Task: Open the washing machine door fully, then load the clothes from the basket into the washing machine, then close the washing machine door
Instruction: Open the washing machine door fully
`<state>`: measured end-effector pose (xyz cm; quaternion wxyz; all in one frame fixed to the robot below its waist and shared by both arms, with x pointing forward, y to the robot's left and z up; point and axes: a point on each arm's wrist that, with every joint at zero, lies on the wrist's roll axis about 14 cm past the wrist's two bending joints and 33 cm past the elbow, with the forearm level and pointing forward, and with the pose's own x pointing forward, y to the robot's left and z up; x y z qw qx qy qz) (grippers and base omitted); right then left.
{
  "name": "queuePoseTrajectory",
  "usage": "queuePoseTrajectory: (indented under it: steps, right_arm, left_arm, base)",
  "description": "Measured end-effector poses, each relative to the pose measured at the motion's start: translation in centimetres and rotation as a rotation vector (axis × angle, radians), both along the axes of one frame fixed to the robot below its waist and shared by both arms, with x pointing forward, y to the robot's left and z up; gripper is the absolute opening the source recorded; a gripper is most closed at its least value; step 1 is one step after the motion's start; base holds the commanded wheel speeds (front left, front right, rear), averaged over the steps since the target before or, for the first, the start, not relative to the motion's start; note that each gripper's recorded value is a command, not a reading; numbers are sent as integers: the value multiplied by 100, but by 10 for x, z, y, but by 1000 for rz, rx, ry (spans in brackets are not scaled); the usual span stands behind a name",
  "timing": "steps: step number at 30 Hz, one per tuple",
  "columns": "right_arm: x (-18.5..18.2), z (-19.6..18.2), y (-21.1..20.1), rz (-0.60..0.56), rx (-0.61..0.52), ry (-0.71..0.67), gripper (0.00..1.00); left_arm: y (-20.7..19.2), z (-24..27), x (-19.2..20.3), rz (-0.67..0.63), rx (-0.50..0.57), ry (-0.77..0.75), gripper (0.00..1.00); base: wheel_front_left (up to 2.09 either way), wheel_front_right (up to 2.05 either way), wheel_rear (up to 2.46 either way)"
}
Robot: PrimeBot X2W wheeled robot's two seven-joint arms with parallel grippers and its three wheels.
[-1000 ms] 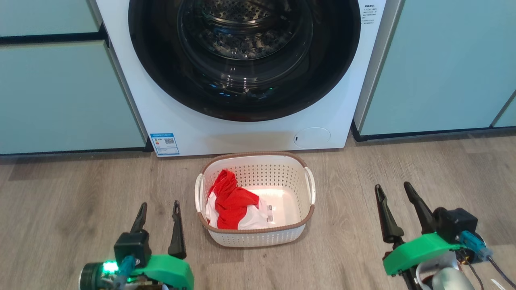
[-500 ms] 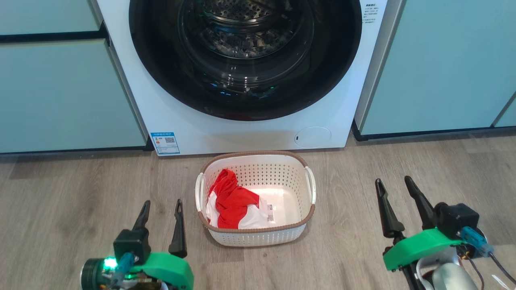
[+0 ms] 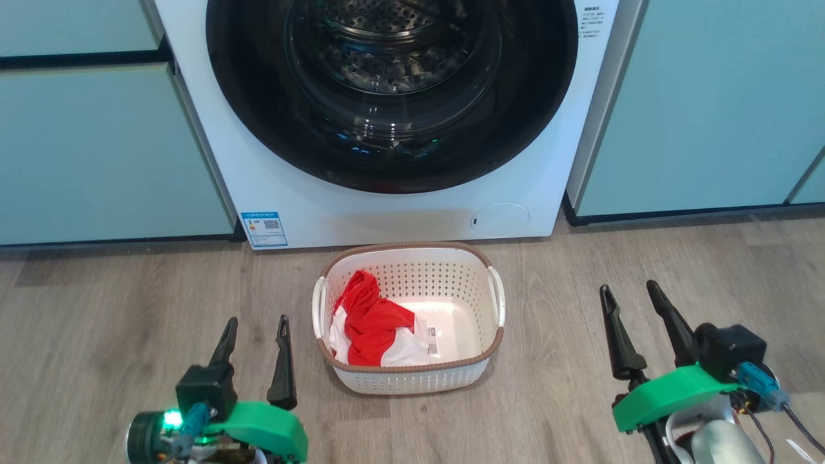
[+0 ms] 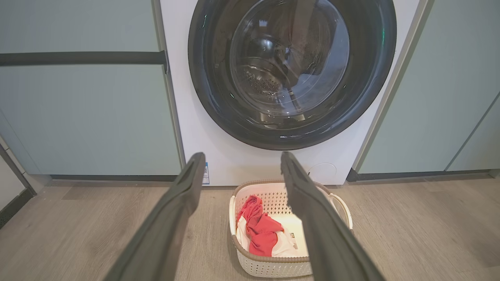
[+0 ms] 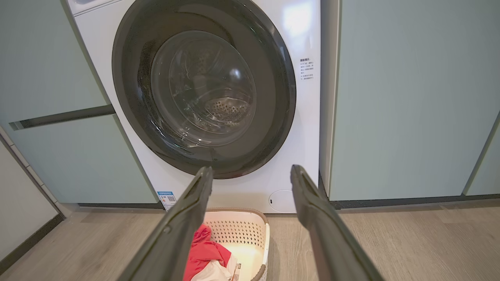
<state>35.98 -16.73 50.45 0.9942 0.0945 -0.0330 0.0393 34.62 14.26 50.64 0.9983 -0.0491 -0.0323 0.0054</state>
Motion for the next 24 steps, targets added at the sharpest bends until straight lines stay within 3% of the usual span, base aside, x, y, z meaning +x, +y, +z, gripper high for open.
queuePoseTrajectory:
  steps: [24]
  right_arm:
    - [-1,0,-1,-2,0,-1,100]
  left_arm:
    - [-1,2,-1,-2,-1,-6,100]
  base:
    - [114,114,-228]
